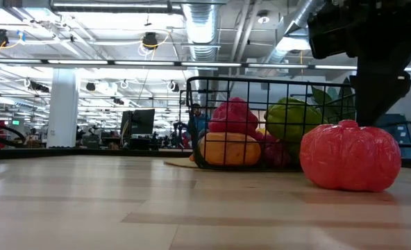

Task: Build produce basket
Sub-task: Put the orange pumpkin into the wire basket

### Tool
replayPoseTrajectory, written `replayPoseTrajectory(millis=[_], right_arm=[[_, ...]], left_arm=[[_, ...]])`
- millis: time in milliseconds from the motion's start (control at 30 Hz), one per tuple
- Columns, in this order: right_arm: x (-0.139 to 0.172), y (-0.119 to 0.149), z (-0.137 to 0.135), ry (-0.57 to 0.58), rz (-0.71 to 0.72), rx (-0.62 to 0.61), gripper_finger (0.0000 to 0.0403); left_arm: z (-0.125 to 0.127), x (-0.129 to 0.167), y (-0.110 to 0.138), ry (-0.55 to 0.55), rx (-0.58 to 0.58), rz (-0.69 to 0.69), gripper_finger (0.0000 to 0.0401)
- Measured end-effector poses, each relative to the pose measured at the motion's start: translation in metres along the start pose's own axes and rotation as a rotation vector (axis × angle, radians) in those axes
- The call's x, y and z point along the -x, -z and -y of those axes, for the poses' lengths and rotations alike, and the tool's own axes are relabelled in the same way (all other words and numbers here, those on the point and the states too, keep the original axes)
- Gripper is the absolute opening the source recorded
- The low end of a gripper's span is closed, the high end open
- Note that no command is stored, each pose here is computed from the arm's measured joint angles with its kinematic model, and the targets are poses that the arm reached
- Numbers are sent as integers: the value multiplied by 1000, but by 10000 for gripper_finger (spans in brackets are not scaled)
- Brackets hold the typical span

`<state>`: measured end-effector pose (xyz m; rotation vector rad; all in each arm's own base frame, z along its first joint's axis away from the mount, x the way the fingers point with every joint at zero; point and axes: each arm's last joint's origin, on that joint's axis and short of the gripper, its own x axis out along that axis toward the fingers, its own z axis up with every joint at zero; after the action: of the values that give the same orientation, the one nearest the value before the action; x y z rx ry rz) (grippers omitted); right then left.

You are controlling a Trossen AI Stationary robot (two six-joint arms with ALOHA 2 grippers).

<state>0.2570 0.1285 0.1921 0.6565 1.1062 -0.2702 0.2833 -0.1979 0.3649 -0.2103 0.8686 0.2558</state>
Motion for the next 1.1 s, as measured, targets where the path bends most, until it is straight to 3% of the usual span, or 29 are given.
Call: replayPoseTrajectory(millis=[133,833,933,1100], right_arm=[[-3,2,0,-15,15,-5,256],[-35,9,-12,-23,7,-45,253],[-35,9,-10,-17,-19,-67,233],[-35,9,-9,-13,-36,-66,155]], left_arm=[[6,-12,4,29,23,22,0],[5,-13,5,24,24,18,0],[5,-13,5,24,24,18,0],[5,-12,5,24,13,19,0]])
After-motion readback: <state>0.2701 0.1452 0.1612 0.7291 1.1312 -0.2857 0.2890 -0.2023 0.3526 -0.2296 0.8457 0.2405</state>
